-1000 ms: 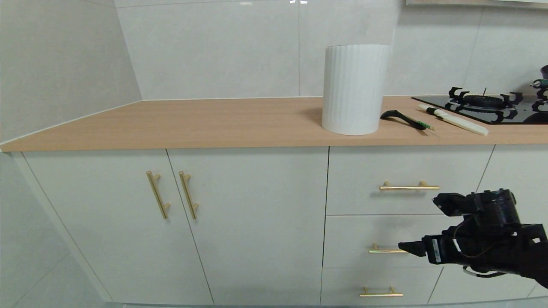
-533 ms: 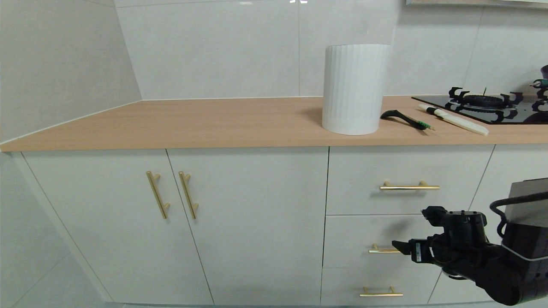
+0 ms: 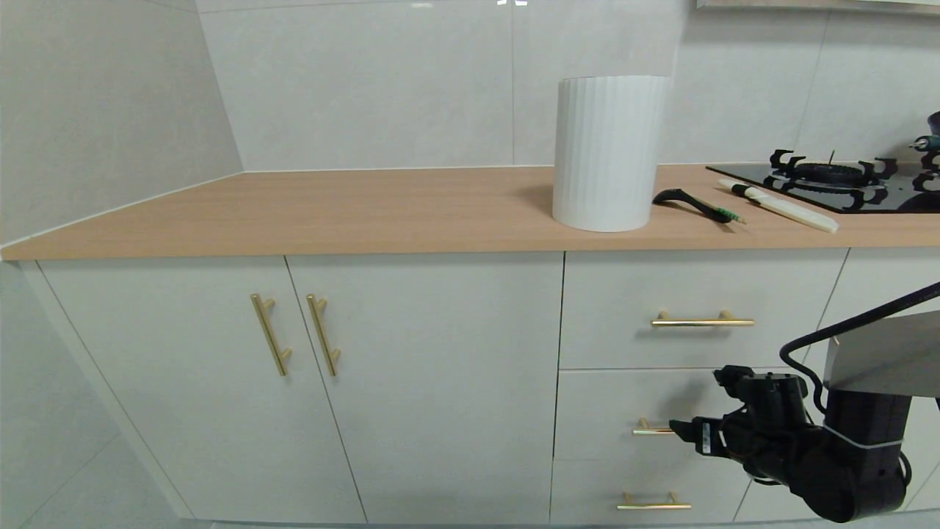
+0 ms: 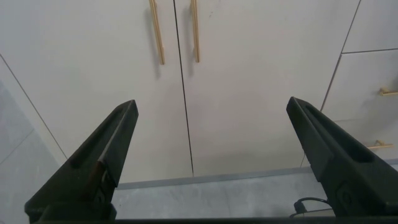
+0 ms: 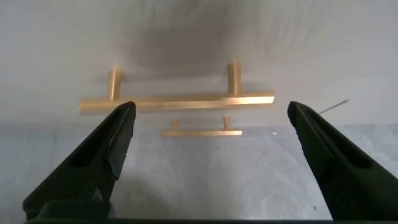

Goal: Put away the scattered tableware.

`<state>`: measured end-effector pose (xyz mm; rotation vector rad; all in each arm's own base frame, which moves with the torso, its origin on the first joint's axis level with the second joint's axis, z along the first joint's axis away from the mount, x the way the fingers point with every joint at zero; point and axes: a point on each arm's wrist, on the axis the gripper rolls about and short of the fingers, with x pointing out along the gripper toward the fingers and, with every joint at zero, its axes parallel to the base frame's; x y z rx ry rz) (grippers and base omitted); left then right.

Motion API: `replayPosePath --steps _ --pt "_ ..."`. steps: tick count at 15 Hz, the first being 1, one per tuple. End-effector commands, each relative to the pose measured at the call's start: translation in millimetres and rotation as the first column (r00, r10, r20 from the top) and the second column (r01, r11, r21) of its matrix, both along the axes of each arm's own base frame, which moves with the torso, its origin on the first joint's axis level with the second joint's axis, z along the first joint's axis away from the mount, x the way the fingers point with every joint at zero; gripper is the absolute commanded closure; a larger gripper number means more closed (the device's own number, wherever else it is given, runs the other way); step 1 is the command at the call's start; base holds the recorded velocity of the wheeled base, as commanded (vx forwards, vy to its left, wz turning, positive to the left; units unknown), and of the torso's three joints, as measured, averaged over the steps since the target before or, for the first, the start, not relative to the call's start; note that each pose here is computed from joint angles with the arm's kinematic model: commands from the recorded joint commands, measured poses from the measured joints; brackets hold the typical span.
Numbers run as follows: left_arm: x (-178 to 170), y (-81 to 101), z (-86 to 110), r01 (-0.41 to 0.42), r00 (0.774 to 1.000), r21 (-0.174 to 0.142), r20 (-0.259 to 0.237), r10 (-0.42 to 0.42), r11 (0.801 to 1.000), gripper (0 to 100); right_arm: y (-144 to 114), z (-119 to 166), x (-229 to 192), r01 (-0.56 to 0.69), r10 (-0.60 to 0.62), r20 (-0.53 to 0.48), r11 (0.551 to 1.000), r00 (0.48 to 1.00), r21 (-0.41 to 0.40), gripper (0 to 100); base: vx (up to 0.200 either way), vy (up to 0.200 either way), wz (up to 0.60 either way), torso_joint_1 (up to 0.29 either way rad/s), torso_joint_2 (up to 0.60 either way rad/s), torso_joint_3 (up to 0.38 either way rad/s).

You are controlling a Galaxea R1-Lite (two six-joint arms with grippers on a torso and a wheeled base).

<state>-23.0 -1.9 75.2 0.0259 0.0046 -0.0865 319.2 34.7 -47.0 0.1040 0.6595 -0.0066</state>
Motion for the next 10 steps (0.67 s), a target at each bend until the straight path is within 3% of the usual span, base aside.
replayPosePath --steps 1,10 --pt "0.0 0.0 -0.1 0.0 1.0 0.0 0.0 0.0 1.0 0 0.3 -2.3 3.7 0.015 -0.015 0.006 1.0 1.0 -0.008 0 0.0 0.0 0.0 0.0 0.0 0.0" --pt "0.0 0.0 -0.1 0.0 1.0 0.0 0.0 0.0 1.0 0 4.6 -15.4 3.3 0.009 -0.011 -0.026 0.999 1.0 -0.051 0 0.0 0.0 0.0 0.0 0.0 0.0"
